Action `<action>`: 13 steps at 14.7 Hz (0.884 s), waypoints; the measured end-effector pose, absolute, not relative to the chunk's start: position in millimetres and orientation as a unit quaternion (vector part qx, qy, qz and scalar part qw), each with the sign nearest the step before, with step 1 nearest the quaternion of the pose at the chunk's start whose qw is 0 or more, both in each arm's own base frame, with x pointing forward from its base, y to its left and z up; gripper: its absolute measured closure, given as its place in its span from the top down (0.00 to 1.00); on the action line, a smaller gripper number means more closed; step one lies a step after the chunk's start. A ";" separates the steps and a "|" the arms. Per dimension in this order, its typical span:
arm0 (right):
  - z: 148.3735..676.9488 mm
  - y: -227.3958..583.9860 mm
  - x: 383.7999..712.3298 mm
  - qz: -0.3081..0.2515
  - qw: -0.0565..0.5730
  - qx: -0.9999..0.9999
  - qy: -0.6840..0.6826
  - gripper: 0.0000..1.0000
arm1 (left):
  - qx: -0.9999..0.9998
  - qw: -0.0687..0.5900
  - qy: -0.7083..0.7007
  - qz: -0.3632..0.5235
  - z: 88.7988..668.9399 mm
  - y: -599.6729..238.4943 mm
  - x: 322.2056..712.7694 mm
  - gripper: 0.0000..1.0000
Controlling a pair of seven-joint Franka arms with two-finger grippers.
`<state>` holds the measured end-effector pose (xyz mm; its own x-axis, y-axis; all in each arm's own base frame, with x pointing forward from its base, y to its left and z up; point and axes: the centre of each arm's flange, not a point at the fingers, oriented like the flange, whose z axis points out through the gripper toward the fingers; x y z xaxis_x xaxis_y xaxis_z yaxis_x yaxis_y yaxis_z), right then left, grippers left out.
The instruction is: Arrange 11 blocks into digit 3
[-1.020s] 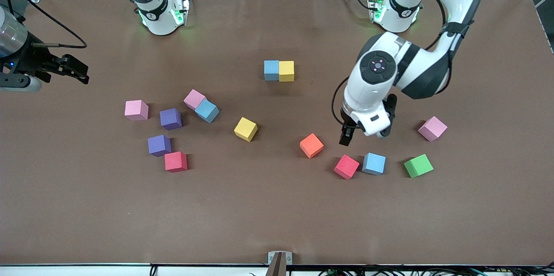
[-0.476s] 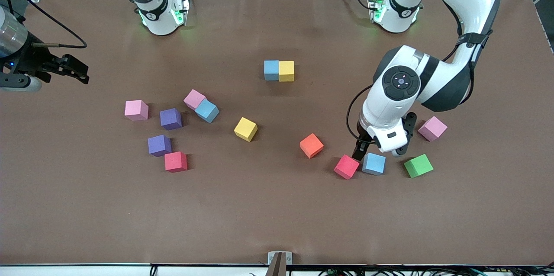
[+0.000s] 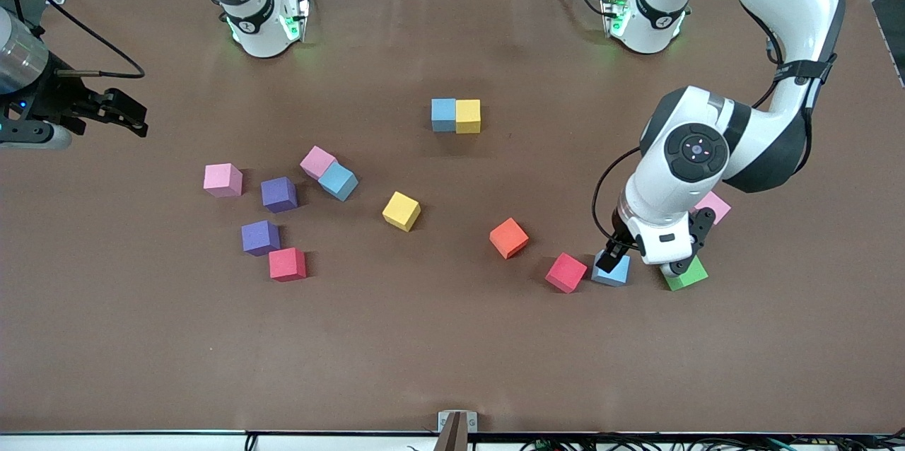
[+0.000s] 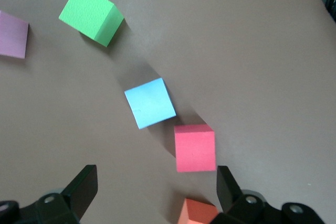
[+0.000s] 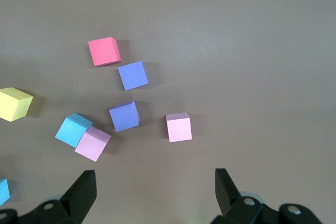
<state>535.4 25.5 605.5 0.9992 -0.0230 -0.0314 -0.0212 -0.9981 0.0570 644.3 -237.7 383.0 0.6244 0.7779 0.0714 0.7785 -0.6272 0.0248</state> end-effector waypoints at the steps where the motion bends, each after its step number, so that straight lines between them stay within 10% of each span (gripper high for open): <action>1: 605.5 26.5 535.3 -0.016 0.028 0.999 -0.010 1.00 | -0.905 0.005 -0.424 -0.036 379.0 -234.4 648.0 1.00; 13: 561.5 62.3 543.1 -0.029 0.029 0.999 0.024 1.00 | -0.975 0.022 -0.204 -0.081 362.7 -194.7 706.0 1.00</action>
